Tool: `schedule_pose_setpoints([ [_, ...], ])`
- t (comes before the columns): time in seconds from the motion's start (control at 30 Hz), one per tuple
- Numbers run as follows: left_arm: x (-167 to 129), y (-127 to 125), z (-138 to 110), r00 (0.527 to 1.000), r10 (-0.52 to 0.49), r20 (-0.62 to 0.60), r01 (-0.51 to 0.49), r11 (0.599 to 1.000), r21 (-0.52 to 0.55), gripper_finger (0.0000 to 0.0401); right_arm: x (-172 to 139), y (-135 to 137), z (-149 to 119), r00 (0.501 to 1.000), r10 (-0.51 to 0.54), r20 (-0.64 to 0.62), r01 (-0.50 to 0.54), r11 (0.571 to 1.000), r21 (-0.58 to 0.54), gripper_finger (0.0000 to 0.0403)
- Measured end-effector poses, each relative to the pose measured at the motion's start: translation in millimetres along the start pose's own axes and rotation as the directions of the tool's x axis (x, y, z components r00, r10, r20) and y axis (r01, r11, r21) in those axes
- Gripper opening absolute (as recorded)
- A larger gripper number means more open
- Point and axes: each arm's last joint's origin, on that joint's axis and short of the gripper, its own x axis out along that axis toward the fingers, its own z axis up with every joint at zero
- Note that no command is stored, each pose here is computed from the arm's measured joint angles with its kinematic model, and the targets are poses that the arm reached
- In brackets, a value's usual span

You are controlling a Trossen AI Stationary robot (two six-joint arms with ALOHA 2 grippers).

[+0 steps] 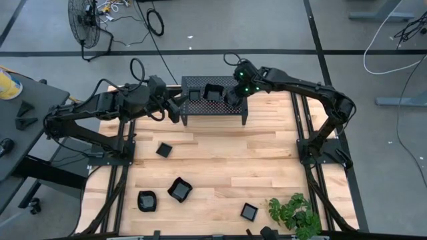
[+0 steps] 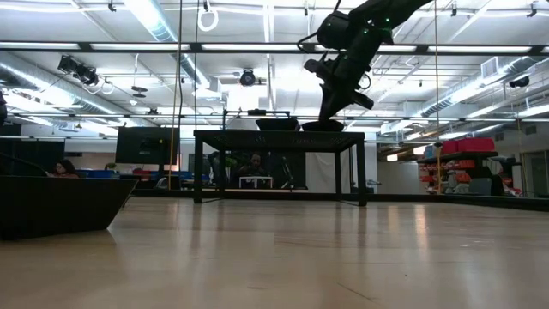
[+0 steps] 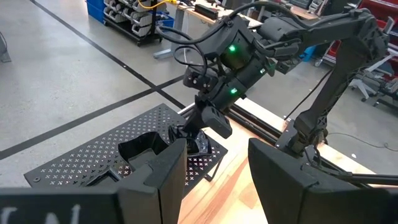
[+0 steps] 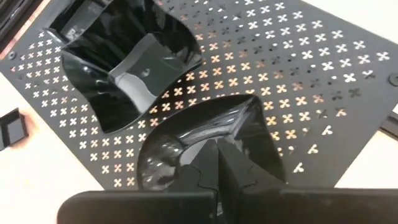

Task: Pick & Place Mini shaped plates
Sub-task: Stack the leaf shaped plate on top of the other leaf shaped plate on the shelf

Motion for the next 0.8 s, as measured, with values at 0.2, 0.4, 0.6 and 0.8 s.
schedule_pose_setpoints([
  [0.2, -0.1, 0.0, 0.0, 1.000, 0.000, 0.000, 0.000, 1.000, 0.000, 0.0177, 0.1, -1.1, 0.4, 1.000, -0.014, 0.006, 0.014, 1.000, 0.002, 0.0000],
  [0.4, -0.2, -0.1, 0.0, 1.000, -0.001, 0.000, 0.001, 1.000, 0.000, 0.0177, 8.8, -0.7, -0.7, 1.000, -0.016, -0.016, 0.016, 1.000, 0.000, 0.0000],
  [0.6, -0.3, -0.4, -0.1, 1.000, -0.002, 0.000, 0.002, 1.000, -0.002, 0.0177, 10.0, 0.0, -0.5, 1.000, -0.029, -0.005, 0.029, 1.000, -0.002, 0.0000],
  [0.8, -0.3, -0.4, -0.1, 1.000, -0.002, 0.000, 0.002, 1.000, -0.002, 0.0177, 9.9, -1.2, -1.2, 0.999, -0.038, -0.013, 0.038, 0.999, -0.004, 0.0000],
])
